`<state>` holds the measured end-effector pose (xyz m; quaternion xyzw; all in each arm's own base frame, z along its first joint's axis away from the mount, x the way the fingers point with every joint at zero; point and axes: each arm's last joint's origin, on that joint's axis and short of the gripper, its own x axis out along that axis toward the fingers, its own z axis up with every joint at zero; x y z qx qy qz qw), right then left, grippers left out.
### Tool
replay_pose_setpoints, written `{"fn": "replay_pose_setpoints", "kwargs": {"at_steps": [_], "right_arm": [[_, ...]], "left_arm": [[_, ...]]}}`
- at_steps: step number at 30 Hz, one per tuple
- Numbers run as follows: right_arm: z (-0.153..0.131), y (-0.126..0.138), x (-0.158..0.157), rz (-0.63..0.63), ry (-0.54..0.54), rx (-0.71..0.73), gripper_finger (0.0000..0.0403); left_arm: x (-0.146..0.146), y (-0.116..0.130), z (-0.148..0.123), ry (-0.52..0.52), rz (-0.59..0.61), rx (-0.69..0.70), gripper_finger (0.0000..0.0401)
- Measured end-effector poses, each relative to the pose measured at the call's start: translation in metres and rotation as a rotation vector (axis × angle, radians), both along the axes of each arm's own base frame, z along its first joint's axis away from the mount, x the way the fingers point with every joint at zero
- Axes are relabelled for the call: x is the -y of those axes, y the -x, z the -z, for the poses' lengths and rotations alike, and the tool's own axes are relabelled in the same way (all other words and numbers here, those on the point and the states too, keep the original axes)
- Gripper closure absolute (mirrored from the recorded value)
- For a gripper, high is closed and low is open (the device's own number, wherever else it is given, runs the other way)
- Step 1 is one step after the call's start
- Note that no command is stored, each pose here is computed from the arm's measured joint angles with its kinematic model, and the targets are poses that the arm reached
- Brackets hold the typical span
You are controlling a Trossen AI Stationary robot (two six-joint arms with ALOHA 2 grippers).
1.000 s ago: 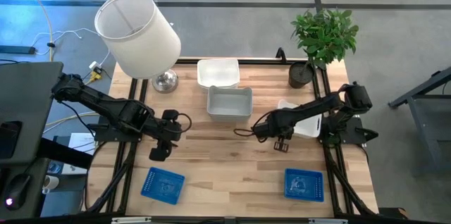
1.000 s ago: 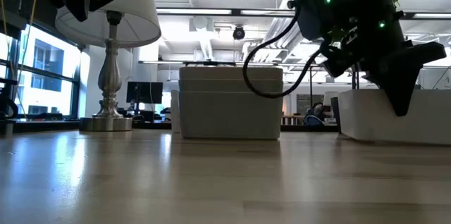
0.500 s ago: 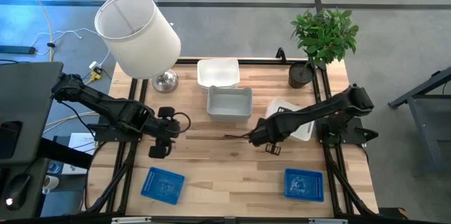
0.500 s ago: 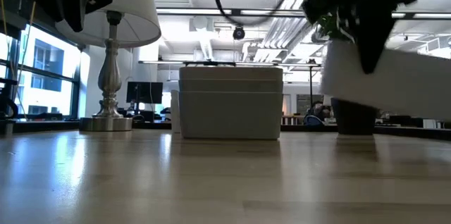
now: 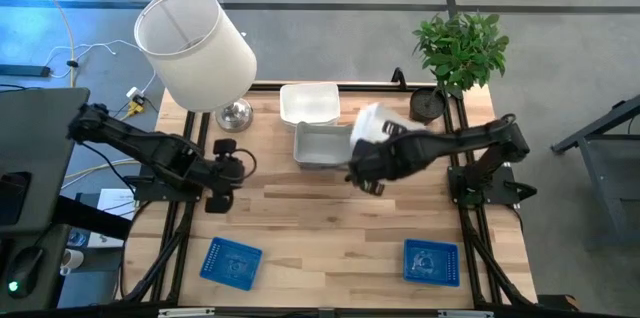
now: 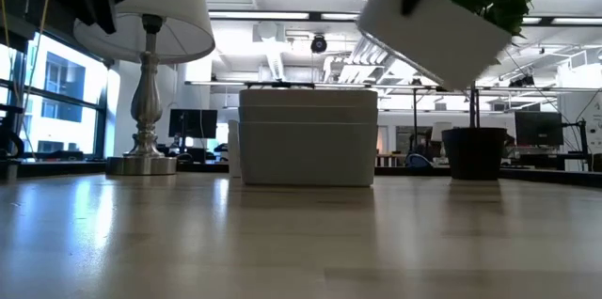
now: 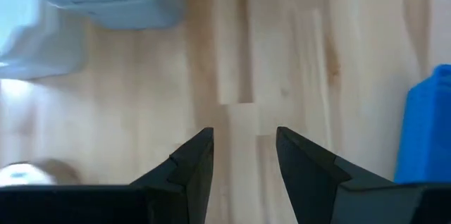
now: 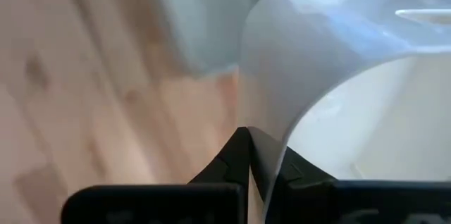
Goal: Stack baskets by color
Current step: Stack the white bin on top of the top white bins
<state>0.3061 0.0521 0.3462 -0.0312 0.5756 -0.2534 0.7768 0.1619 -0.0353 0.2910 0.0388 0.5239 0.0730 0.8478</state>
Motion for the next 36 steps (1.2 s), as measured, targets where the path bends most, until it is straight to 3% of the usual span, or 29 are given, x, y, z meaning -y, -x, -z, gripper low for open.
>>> {"fn": "replay_pose_setpoints", "kwargs": {"at_steps": [6, 13, 25, 36], "right_arm": [[-0.034, -0.011, 0.037, -0.036, 0.087, 0.114, 0.0403], [-0.054, -0.026, 0.078, -0.131, 0.185, 0.217, 0.0403], [-0.074, -0.043, 0.127, -0.234, 0.356, 0.375, 0.0403], [-0.089, -0.046, 0.161, -0.317, 0.409, 0.520, 0.0403]], "left_arm": [[-0.011, 0.012, -0.010, -0.087, -0.005, 0.057, 0.0261], [-0.029, 0.020, -0.015, -0.151, -0.088, 0.084, 0.0261], [-0.048, 0.034, -0.011, -0.097, -0.338, -0.003, 0.0261], [-0.048, 0.037, -0.010, -0.027, -0.410, -0.022, 0.0261]]}}
